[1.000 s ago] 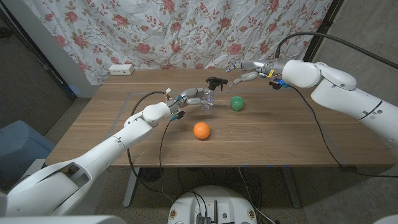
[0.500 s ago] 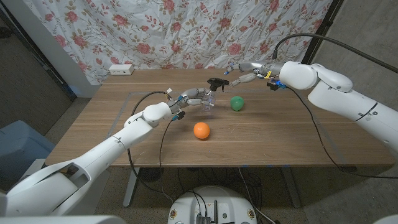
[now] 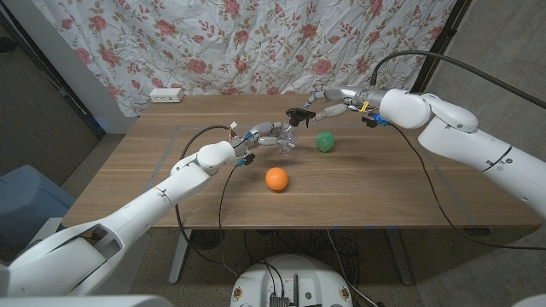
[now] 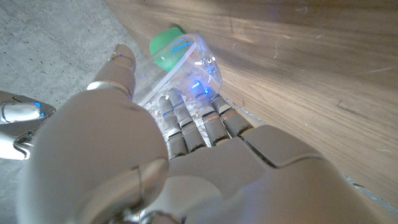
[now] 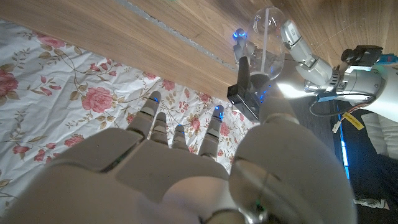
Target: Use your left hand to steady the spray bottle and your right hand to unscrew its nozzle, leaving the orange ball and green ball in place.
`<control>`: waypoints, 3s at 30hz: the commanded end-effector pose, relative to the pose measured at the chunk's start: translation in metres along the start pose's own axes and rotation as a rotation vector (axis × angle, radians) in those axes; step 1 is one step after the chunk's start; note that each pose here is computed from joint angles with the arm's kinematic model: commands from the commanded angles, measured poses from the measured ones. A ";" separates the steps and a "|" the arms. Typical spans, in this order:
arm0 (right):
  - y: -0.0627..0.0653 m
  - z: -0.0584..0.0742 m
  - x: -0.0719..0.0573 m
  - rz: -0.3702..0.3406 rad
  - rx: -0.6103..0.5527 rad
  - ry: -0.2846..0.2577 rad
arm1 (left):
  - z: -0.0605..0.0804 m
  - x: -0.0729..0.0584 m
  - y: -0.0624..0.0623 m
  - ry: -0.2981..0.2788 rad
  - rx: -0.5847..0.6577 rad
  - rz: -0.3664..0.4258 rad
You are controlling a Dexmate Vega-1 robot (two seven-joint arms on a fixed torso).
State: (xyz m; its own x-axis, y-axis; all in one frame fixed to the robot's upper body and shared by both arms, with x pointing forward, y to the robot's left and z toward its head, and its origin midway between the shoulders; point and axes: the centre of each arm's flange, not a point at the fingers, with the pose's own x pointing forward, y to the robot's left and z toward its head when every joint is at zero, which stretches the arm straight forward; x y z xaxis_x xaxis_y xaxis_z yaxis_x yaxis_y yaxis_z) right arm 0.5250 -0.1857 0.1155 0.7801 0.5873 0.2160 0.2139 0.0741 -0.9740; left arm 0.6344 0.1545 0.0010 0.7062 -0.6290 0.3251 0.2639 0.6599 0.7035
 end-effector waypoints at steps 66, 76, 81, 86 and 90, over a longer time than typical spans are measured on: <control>0.012 0.000 0.019 -0.094 0.232 -0.077 | -0.005 0.006 -0.005 -0.001 -0.016 -0.038; 0.011 -0.005 0.022 -0.088 0.246 -0.075 | -0.007 0.009 -0.007 0.003 -0.026 -0.033; 0.010 -0.008 0.024 -0.091 0.254 -0.075 | -0.009 0.011 -0.008 0.008 -0.031 -0.031; 0.009 -0.010 0.025 -0.090 0.256 -0.078 | -0.009 0.013 -0.007 0.009 -0.031 -0.027; 0.008 -0.011 0.026 -0.096 0.262 -0.081 | -0.009 0.016 -0.006 0.007 -0.030 -0.028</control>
State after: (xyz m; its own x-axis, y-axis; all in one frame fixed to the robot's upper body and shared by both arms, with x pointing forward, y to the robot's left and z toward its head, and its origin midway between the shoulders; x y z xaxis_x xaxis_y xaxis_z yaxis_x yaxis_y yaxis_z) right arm 0.5495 -0.1773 0.1109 0.7178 0.6251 0.3067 0.1238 0.3188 -0.9397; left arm 0.6452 0.1466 -0.0052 0.7002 -0.6478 0.3001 0.3038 0.6507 0.6959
